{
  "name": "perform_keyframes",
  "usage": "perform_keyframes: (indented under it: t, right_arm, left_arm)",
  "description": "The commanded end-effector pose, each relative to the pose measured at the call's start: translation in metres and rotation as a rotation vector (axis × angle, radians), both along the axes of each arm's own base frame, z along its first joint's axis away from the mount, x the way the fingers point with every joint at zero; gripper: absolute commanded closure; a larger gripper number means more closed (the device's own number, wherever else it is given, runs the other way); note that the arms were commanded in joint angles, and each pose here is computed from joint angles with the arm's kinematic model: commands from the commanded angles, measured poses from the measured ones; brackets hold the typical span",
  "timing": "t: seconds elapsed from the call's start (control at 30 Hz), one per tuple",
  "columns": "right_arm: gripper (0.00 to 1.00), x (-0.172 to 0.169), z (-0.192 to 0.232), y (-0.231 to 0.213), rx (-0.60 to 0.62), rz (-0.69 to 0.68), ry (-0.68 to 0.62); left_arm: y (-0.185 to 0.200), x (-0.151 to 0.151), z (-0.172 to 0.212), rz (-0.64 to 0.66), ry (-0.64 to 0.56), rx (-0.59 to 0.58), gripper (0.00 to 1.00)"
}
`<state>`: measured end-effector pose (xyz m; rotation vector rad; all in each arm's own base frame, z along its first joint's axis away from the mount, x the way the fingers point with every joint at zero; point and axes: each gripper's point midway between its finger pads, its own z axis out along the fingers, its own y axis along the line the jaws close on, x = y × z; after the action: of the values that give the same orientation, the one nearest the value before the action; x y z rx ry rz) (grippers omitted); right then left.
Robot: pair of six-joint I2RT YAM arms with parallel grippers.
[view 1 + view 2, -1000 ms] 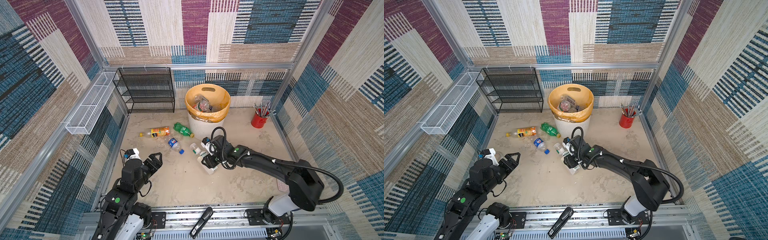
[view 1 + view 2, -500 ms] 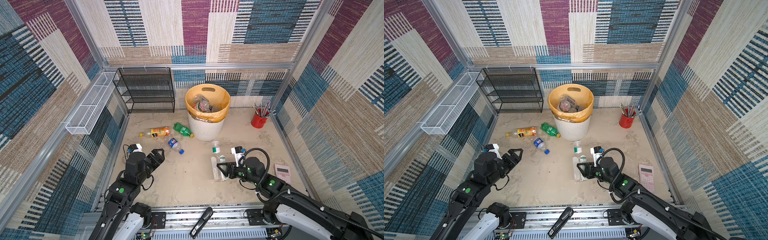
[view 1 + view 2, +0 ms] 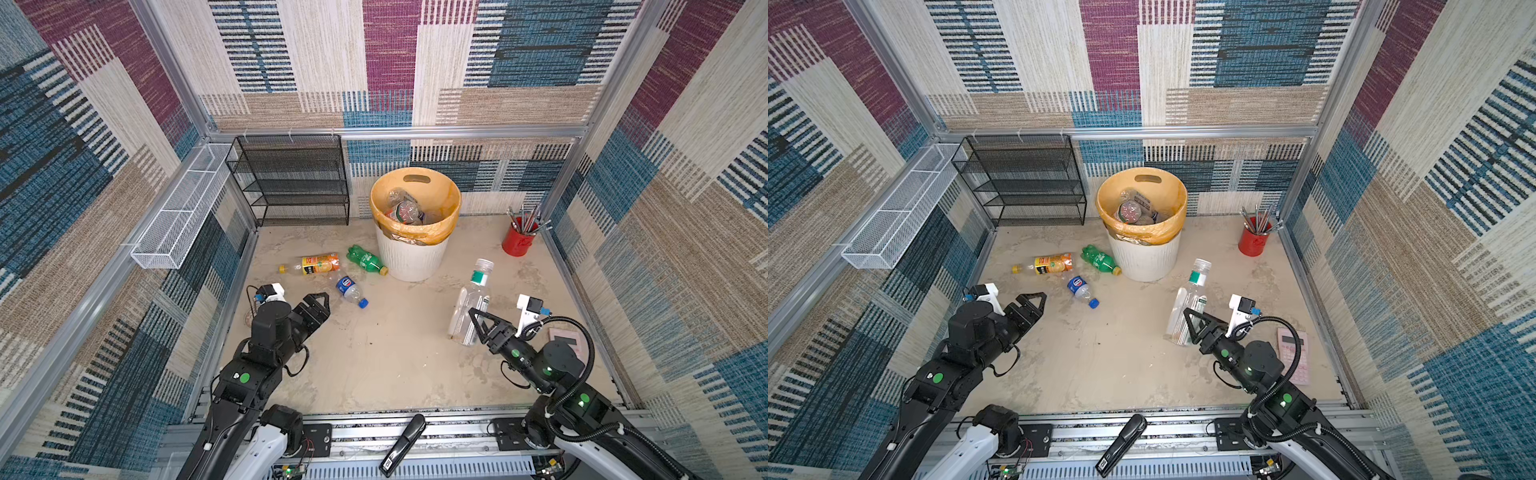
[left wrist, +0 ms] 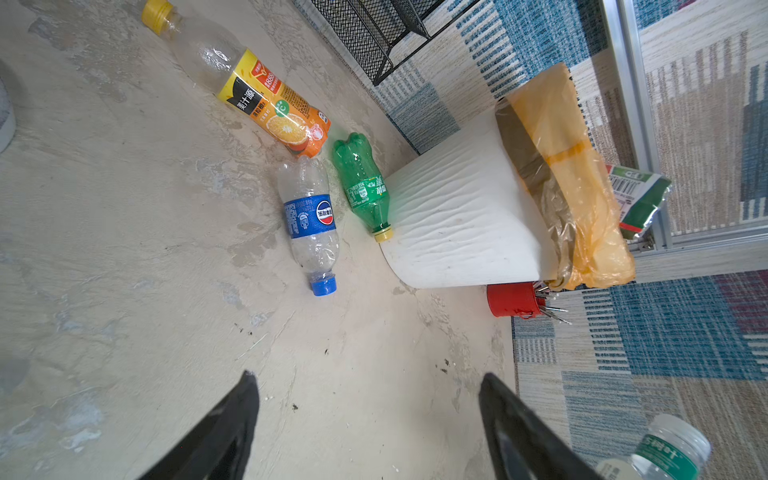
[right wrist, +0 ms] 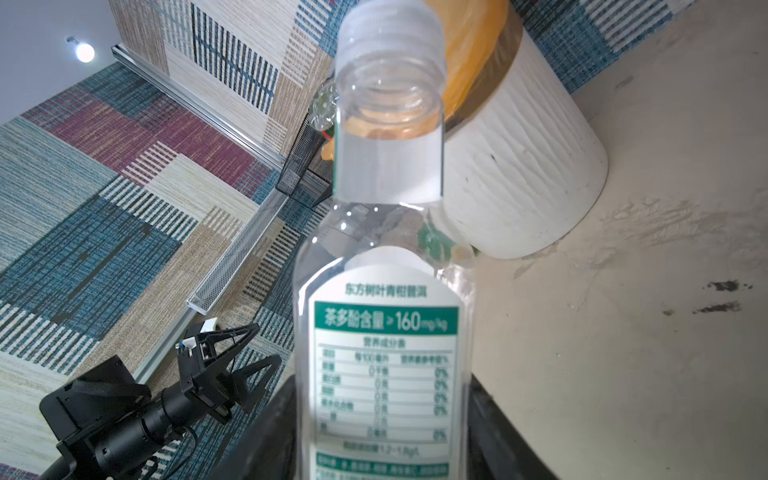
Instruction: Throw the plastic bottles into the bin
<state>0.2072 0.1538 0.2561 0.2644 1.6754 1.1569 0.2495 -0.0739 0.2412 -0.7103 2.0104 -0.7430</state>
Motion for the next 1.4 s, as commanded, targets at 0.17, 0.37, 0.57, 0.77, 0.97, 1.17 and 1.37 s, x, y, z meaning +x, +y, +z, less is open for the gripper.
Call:
perform_keyframes:
  t: [0.17,0.37,0.57,0.77,0.97,1.17,1.37]
  right_arm:
    - [0.33,0.025,0.130,0.002,0.025,-0.107,-0.286]
    - [0.30,0.116,0.263,0.019,-0.059,-0.135,-0.489]
    - [0.29,0.202,0.330,0.034,-0.151,-0.114,-0.524]
    - [0.29,0.159,0.282,0.011,-0.163,-0.127,-0.409]
    - [0.36,0.115,0.124,0.005,-0.150,-0.021,0.038]
    - [0.37,0.053,-0.022,0.029,-0.100,0.126,0.570]
    - [0.33,0.017,-0.078,0.065,-0.134,0.207,0.867]
  left_arm:
    - [0.001,-0.001,0.019,0.006,-0.052,-0.023,0.16]
    - [0.004,-0.005,0.026,0.021,-0.076,-0.038,0.16]
    - [0.005,-0.006,0.029,0.025,-0.091,-0.042,0.16]
    - [0.012,-0.015,0.029,0.034,-0.096,-0.014,0.15]
    - [0.017,-0.022,0.019,0.051,-0.081,-0.011,0.15]
    - [0.016,-0.020,0.014,0.052,-0.062,-0.004,0.15]
    - [0.014,-0.016,0.014,0.046,-0.044,0.003,0.15]
